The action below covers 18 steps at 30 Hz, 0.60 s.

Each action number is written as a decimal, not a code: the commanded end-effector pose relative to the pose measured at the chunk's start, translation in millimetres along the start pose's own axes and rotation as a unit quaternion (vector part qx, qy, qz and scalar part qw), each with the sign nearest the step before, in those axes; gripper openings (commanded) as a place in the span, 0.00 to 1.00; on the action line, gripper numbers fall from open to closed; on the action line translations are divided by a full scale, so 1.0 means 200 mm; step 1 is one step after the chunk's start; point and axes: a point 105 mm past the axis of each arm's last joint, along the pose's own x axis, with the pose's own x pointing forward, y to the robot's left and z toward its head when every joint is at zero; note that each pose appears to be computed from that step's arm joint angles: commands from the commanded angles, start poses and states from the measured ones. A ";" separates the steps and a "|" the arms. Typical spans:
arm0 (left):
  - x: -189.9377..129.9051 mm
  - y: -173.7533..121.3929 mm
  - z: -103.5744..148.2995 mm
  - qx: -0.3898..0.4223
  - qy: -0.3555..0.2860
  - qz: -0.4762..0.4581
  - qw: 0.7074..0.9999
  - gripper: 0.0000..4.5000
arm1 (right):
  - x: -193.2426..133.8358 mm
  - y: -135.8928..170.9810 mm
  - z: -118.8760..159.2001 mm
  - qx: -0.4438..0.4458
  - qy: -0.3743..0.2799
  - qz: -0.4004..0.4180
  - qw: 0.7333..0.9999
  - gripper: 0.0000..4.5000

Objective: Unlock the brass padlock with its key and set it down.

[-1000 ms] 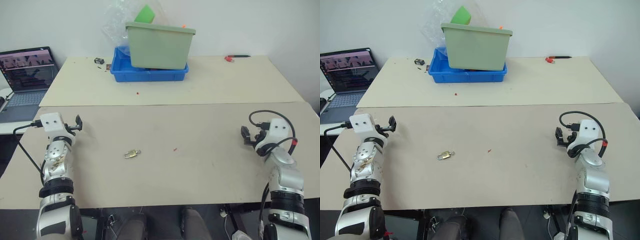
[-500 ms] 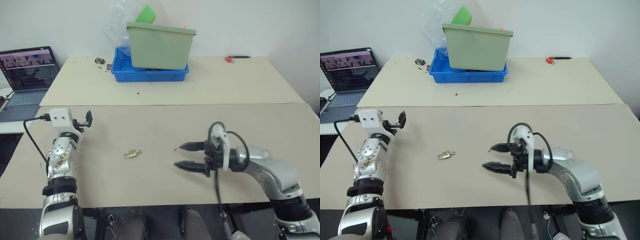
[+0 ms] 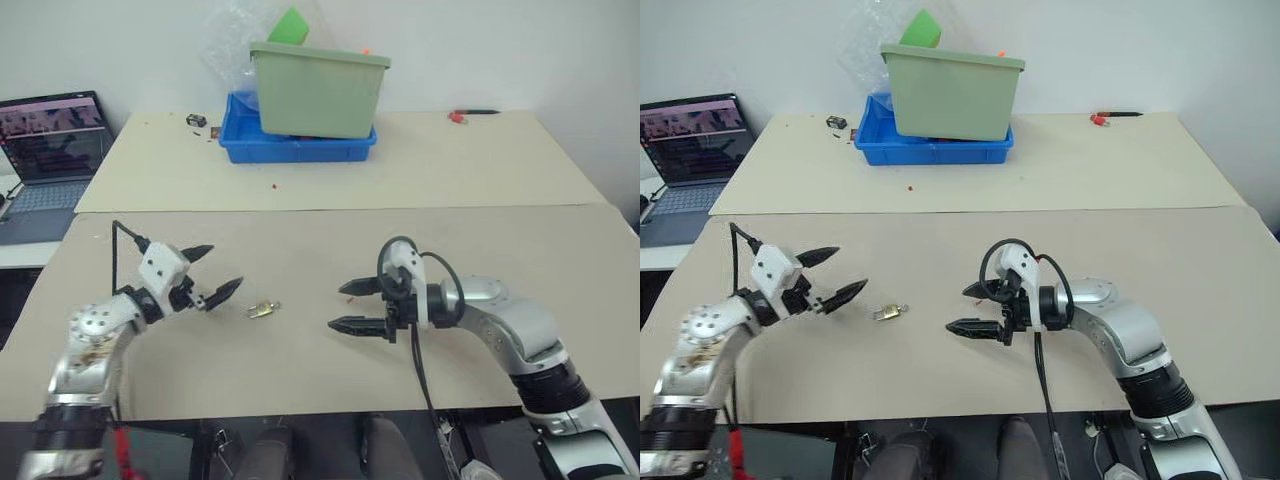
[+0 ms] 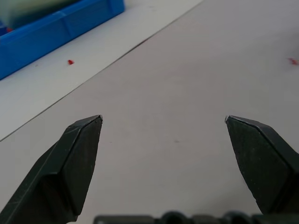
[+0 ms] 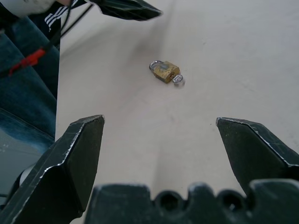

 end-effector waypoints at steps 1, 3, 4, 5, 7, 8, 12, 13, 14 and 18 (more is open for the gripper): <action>0.00 -0.09 0.07 0.017 -0.003 -0.103 0.995 0.99 | 0.00 -0.01 0.03 -0.021 -0.009 -0.003 1.000 1.00; 0.02 -0.11 0.04 0.026 0.009 -0.138 0.990 0.99 | 0.01 -0.02 0.03 -0.021 -0.010 -0.007 1.000 1.00; 0.03 -0.12 0.03 0.026 0.010 -0.147 0.989 0.99 | 0.02 -0.02 0.03 -0.021 -0.011 -0.009 1.000 1.00; 0.05 -0.12 0.01 0.018 0.009 -0.155 0.988 0.99 | 0.02 -0.02 0.03 -0.021 -0.013 -0.011 1.000 1.00; 0.11 -0.14 -0.02 -0.001 0.007 -0.171 0.985 0.99 | 0.02 -0.02 0.02 -0.017 -0.018 -0.022 0.999 1.00; 0.13 -0.16 -0.05 -0.013 0.008 -0.178 0.984 0.99 | 0.02 -0.01 0.02 -0.014 -0.020 -0.026 0.999 1.00; 0.19 -0.17 -0.14 -0.027 0.017 -0.183 0.983 0.99 | 0.01 0.01 0.01 -0.007 -0.026 -0.037 0.999 1.00; 0.20 -0.17 -0.16 -0.030 0.018 -0.180 0.983 0.99 | 0.01 0.02 0.00 -0.006 -0.026 -0.040 0.999 1.00; 0.21 -0.17 -0.18 -0.033 0.022 -0.185 0.982 0.99 | 0.00 0.02 0.00 -0.004 -0.028 -0.044 0.999 1.00; 0.22 -0.16 -0.25 -0.036 0.040 -0.182 0.982 0.99 | -0.03 0.03 0.00 0.000 -0.031 -0.062 0.998 1.00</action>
